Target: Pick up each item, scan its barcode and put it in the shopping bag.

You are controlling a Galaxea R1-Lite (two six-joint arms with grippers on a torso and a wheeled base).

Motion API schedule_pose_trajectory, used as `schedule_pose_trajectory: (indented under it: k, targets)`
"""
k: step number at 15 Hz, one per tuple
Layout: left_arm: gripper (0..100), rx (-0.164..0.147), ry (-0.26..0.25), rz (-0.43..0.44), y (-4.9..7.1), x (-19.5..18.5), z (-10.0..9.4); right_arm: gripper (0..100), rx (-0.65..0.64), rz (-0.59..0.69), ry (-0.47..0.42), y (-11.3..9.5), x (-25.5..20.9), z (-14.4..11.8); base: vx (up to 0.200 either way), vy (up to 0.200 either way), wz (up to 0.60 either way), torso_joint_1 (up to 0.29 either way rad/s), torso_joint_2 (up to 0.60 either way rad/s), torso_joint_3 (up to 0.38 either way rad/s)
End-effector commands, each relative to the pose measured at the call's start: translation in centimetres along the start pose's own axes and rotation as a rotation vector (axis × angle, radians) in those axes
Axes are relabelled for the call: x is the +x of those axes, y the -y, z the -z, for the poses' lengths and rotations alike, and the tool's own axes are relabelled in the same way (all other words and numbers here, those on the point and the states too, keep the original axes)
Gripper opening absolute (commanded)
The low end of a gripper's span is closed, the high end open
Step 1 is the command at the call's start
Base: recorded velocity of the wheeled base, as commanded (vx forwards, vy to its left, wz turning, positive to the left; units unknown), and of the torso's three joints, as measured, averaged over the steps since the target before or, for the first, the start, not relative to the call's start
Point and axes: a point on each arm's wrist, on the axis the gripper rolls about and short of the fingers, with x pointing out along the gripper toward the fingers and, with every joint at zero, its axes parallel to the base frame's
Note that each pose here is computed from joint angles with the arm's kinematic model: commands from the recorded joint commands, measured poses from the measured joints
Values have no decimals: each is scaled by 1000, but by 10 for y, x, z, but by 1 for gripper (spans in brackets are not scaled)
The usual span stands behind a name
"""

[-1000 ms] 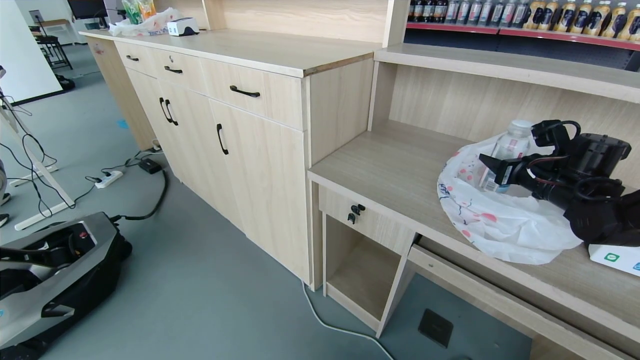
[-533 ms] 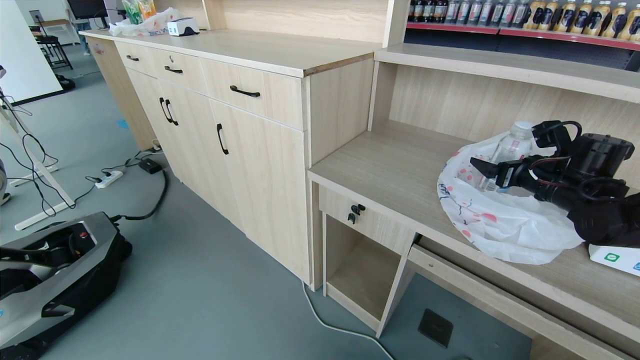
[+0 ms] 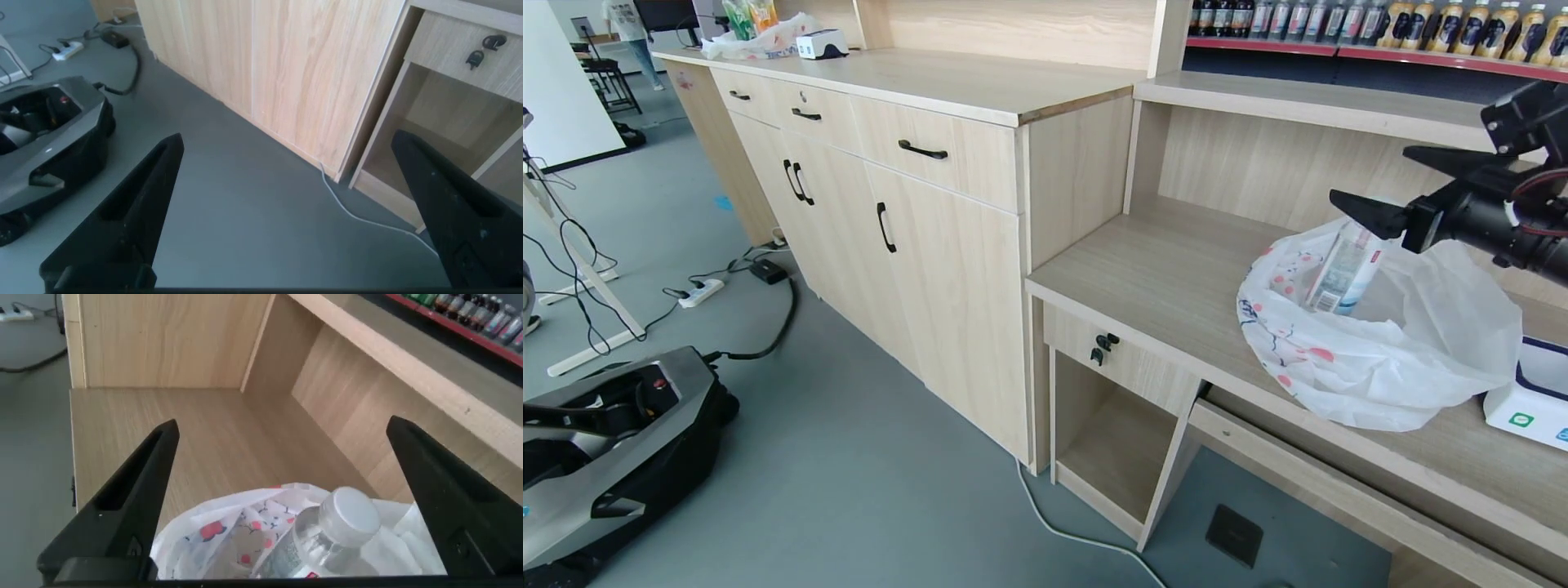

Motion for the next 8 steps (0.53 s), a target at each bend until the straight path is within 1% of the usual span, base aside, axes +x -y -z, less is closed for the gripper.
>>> schedule_pose_trajectory:
  k: [1,4,5,7,8]
  targets:
    - [100,0,0,-2,0,0,0,100,-74,27,82,3,-17,-35,0,0,0,0,0,0]
    - [100,0,0,0,0,0,0,100,-98,42,122,5,-23,-52,0,0,0,0,0,0]
    - [100,0,0,-2,0,0,0,100,-106,52,136,7,-26,-62,0,0,0,0,0,0]
    - [100,-1,0,-2,0,0,0,100,-89,89,109,10,-29,-74,0,0,0,0,0,0]
    - [100,0,0,-2,0,0,0,100,-53,119,72,8,-29,-82,0,0,0,0,0,0]
